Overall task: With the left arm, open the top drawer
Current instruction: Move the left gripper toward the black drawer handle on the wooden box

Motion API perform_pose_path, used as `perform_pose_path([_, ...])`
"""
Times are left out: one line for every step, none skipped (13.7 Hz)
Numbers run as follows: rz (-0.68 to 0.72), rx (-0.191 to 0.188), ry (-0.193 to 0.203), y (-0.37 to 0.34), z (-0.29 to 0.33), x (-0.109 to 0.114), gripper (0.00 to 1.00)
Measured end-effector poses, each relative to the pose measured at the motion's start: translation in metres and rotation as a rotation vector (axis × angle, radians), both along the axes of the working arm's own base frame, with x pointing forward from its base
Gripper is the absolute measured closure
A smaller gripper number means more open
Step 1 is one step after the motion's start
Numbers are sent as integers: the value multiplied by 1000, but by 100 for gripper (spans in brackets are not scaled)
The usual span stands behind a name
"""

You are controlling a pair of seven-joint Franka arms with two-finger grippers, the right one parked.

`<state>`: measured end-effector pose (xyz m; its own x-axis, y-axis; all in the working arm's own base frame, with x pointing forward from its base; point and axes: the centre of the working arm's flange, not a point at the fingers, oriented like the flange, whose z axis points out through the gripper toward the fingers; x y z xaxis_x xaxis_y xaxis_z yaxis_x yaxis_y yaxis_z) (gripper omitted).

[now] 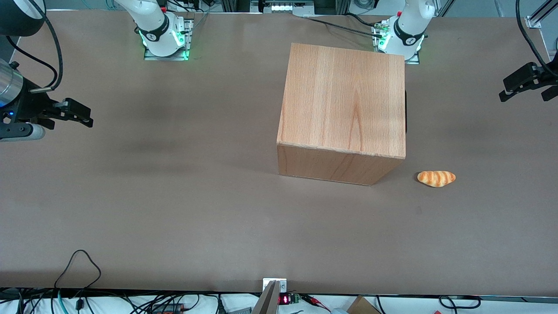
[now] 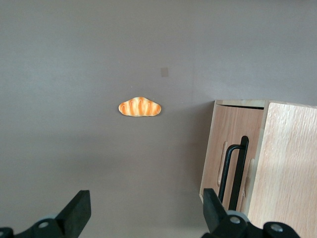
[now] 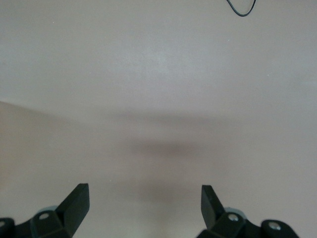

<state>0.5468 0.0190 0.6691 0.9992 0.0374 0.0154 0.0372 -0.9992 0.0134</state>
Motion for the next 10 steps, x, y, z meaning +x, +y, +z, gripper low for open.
perform_pose_path([0, 0, 1, 0, 1, -1, 0])
perform_pose_path([-1, 0, 8, 0, 1, -2, 0])
perform_pose_path([-2, -1, 13, -1, 0, -3, 0])
perform_pose_path([-2, -1, 16, -2, 0, -3, 0])
perform_pose_path([-2, -1, 18, -2, 0, -3, 0])
perform_pose_path([-2, -1, 22, -3, -1, -3, 0])
perform_pose_path([-2, -2, 31, -4, -4, -2, 0])
perform_pose_path([-3, -3, 44, -7, -9, -1, 0])
perform_pose_path([-5, -4, 59, -9, -15, 1, 0])
perform_pose_path([-10, -10, 77, -12, -24, 3, 0])
